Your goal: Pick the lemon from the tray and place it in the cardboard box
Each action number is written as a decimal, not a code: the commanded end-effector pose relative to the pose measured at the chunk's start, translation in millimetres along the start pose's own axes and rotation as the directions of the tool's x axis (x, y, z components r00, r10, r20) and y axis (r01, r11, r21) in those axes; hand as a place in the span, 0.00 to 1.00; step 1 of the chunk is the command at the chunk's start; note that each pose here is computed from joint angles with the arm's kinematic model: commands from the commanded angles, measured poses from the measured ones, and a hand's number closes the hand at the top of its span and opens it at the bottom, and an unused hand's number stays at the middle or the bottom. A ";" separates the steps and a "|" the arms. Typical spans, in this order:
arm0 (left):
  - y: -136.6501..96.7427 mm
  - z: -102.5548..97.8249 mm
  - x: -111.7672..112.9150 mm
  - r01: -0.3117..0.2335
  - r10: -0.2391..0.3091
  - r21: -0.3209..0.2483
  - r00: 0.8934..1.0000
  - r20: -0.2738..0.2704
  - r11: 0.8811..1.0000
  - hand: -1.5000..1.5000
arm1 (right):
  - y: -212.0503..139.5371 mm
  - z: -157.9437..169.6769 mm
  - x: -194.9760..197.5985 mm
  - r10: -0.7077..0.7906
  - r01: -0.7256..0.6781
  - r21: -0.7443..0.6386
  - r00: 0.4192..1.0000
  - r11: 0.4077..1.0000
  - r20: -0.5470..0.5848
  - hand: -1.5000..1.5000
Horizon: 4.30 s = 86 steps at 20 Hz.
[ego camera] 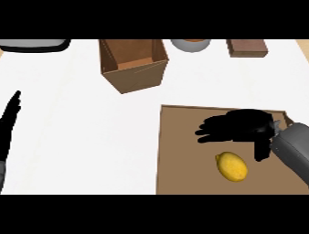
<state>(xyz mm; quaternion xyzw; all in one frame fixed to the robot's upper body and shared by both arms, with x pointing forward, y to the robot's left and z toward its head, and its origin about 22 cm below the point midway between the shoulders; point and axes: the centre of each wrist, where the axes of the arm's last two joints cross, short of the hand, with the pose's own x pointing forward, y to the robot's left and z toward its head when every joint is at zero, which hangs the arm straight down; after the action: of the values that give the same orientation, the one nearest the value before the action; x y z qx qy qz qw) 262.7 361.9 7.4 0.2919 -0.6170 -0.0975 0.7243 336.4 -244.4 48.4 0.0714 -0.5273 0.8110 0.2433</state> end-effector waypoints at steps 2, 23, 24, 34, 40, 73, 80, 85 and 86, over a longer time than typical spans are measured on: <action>-14.5 6.0 24.8 0.005 -0.006 0.016 1.000 0.020 1.000 0.50 | 1.0 -9.6 7.4 -0.076 0.071 0.058 0.993 0.996 0.092 0.00; -6.3 4.5 -2.0 -0.014 0.014 -0.003 1.000 -0.003 1.000 0.50 | 34.5 1.2 38.0 -0.011 0.007 0.133 1.000 0.991 0.028 0.00; 10.1 0.6 4.5 0.007 -0.007 0.010 1.000 0.000 1.000 0.50 | 36.3 -16.6 46.2 -0.008 0.005 0.136 1.000 0.991 0.025 0.00; -6.2 2.0 3.1 0.008 -0.008 0.002 1.000 0.005 1.000 0.50 | 30.1 -33.8 27.5 0.114 -0.106 -0.154 0.993 0.982 0.042 1.00; 17.9 11.6 -12.9 0.013 -0.006 0.078 0.997 -0.082 0.997 0.50 | 72.5 11.2 2.4 -0.426 0.112 -0.465 0.625 0.878 -0.655 1.00; -12.6 -0.9 10.4 0.008 -0.006 -0.027 0.999 0.048 1.000 0.50 | -235.6 -142.3 103.0 -0.738 -0.486 -0.799 0.379 0.354 -0.558 1.00; -3.1 -14.4 35.0 0.005 -0.003 -0.042 0.998 0.055 0.999 0.50 | -241.3 -139.3 52.8 -0.818 -0.416 -0.862 0.361 0.289 -0.449 1.00; -12.9 -7.2 19.2 0.003 0.000 -0.052 0.998 0.060 0.999 0.50 | -242.7 -144.3 34.3 -0.814 -0.410 -0.858 0.353 0.308 -0.461 1.00; -20.1 -6.9 23.7 0.002 0.002 -0.053 0.998 0.066 0.999 0.50 | -238.0 -145.9 29.3 -0.820 -0.431 -0.848 0.331 0.308 -0.467 1.00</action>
<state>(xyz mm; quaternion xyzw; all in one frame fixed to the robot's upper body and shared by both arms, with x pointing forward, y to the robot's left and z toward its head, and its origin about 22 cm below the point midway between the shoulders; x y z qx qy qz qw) 279.0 339.7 18.6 0.2712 -0.6360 -0.1192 0.7126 431.5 -23.9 201.5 -0.4499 -0.6291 0.1876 0.6055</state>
